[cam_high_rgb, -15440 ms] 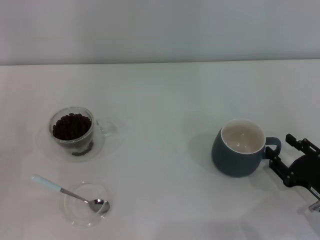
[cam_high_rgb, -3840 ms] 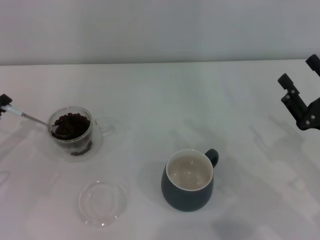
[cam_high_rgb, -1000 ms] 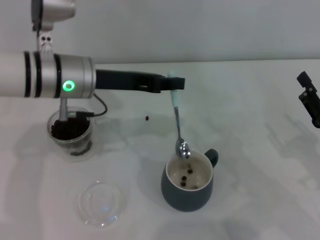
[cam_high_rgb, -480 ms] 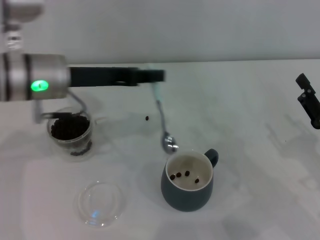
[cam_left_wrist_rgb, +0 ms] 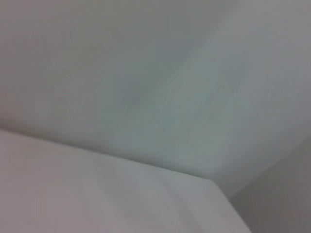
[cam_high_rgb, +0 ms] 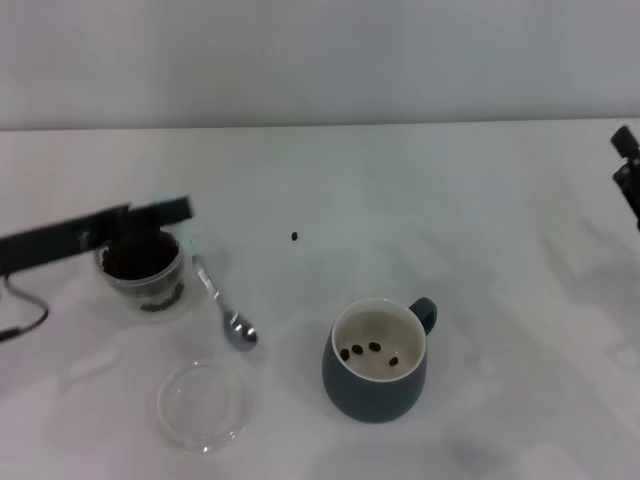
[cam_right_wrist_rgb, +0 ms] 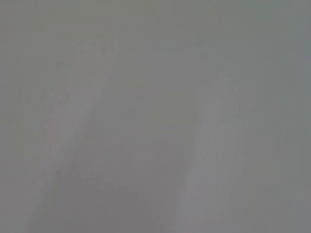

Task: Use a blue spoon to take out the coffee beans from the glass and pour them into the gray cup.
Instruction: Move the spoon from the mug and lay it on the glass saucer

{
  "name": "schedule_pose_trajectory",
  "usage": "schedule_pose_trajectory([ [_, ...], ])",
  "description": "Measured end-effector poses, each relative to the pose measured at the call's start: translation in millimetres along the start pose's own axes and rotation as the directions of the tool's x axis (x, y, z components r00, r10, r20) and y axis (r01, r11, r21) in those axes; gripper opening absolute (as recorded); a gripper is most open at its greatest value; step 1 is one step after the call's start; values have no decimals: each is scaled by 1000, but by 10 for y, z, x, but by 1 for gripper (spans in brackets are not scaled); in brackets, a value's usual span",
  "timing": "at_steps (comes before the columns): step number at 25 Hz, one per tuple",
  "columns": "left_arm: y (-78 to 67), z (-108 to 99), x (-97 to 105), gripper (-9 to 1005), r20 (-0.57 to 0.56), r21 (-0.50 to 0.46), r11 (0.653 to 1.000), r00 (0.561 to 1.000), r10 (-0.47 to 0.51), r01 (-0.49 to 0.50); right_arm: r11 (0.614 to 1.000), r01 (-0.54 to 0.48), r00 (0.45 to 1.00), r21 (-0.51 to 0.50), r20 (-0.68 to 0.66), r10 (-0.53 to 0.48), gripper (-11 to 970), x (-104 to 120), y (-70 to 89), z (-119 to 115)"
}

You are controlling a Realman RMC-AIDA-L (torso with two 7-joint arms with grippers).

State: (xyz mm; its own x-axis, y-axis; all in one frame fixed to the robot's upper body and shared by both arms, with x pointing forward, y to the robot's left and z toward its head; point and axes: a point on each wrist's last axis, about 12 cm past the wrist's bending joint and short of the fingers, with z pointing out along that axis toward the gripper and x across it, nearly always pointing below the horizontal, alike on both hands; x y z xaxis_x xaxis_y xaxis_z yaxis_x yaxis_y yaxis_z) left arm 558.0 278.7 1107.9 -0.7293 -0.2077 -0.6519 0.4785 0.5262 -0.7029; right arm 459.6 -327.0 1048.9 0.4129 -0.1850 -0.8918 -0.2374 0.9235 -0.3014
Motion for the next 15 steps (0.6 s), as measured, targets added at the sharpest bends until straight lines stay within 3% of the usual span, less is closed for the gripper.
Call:
schedule_pose_trajectory([
  [9,190,-405,342,140,67,-54,992,991,-114,118,999,4,1000,37,19,-5,604,-20,-53,24],
  [15,286,-531,484,148,88,-85,983,984,-153,160,998,-20,999,63,41,17,604,-47,-74,22],
])
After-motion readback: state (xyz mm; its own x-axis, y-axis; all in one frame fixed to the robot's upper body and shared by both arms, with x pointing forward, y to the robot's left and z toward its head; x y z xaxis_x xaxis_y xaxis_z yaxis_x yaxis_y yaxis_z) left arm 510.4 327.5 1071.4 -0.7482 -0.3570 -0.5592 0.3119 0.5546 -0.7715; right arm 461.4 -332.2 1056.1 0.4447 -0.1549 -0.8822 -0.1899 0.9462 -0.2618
